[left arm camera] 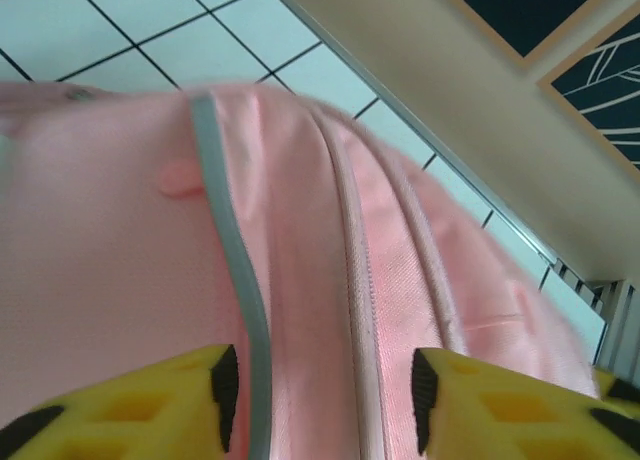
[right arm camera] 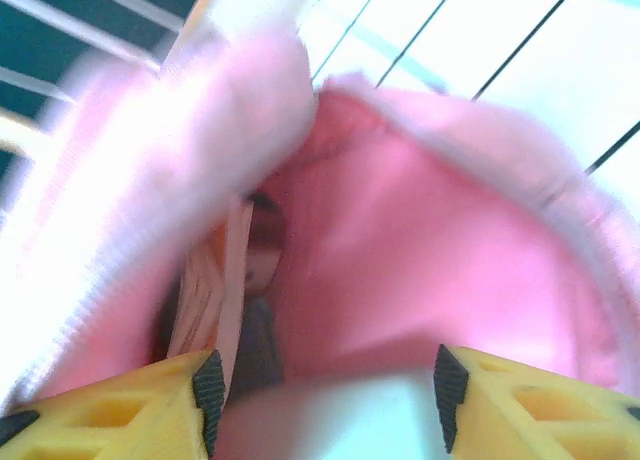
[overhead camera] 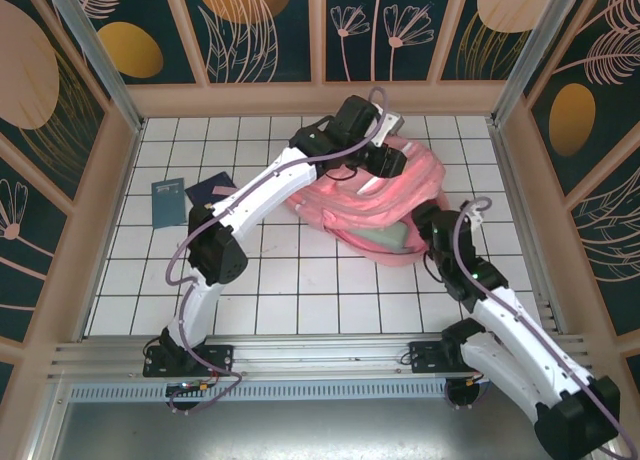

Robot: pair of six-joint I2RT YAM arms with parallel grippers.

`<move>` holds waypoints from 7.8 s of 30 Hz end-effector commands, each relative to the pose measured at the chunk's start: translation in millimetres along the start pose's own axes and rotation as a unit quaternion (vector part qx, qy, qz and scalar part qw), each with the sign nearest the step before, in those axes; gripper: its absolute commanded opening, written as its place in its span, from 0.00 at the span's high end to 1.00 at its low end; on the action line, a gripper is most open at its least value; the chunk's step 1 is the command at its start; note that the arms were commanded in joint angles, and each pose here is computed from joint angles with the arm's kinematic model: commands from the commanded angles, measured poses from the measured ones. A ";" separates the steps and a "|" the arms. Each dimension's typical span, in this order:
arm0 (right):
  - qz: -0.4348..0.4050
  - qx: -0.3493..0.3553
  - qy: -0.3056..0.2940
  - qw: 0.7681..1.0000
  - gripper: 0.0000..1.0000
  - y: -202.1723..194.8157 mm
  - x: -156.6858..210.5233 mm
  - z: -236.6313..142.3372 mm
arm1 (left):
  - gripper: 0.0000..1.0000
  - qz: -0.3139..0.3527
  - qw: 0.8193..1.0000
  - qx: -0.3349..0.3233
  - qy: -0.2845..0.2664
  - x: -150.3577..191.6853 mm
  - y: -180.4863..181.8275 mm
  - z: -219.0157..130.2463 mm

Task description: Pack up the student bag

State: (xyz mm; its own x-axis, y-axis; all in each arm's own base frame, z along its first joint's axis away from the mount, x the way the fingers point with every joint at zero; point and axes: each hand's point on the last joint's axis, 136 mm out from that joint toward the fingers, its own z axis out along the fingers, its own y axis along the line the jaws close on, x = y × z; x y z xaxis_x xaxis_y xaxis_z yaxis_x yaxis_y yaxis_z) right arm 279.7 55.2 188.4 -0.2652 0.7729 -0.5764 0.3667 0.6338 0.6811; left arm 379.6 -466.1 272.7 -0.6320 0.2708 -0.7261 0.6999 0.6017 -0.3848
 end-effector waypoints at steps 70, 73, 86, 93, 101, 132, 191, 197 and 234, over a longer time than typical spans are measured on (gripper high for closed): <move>-0.294 -0.286 0.585 0.700 0.37 244.1 474.5 106.5 | 0.07 -0.592 0.733 -0.313 -0.121 295.2 400.1 -180.5; -0.243 -0.318 0.628 0.667 0.38 258.1 473.2 83.5 | 0.07 -0.604 0.731 -0.294 -0.123 299.3 391.8 -175.0; -0.124 -0.357 0.660 0.650 0.39 298.5 453.9 58.5 | 0.08 -0.607 0.740 -0.250 -0.147 290.7 363.1 -182.5; -0.176 -0.288 0.618 0.710 0.42 258.0 452.6 98.1 | 0.21 -0.592 0.756 -0.226 -0.162 276.7 348.4 -190.2; -0.164 -0.242 0.627 0.722 0.46 208.8 454.2 120.0 | 0.68 -0.596 0.761 -0.198 -0.162 278.6 343.7 -181.7; -0.150 -0.352 0.486 0.786 0.08 246.6 221.8 18.5 | 0.87 -0.441 0.853 -0.035 -0.277 134.2 227.9 -267.3; -0.051 -0.496 0.465 0.732 1.00 260.7 147.9 -82.7 | 0.30 -0.366 0.874 0.208 -0.244 85.5 101.8 -232.3; -0.057 -0.479 0.458 0.747 1.00 250.1 149.7 -76.7 | 0.63 -0.353 0.872 0.218 -0.261 77.8 94.1 -244.0; -0.216 -0.562 0.429 0.673 0.16 231.8 104.0 -144.4 | 1.00 -0.069 0.950 0.263 -0.152 88.3 3.7 -237.9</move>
State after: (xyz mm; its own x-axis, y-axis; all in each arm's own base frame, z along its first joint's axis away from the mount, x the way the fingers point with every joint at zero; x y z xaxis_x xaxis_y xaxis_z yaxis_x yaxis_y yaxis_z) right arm 223.9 292.1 342.4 -0.7755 -0.0120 -0.6312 -0.6301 0.0774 0.7727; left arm 265.6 -253.5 337.5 -0.7109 -0.1489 -0.6874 0.6643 0.1788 -0.7258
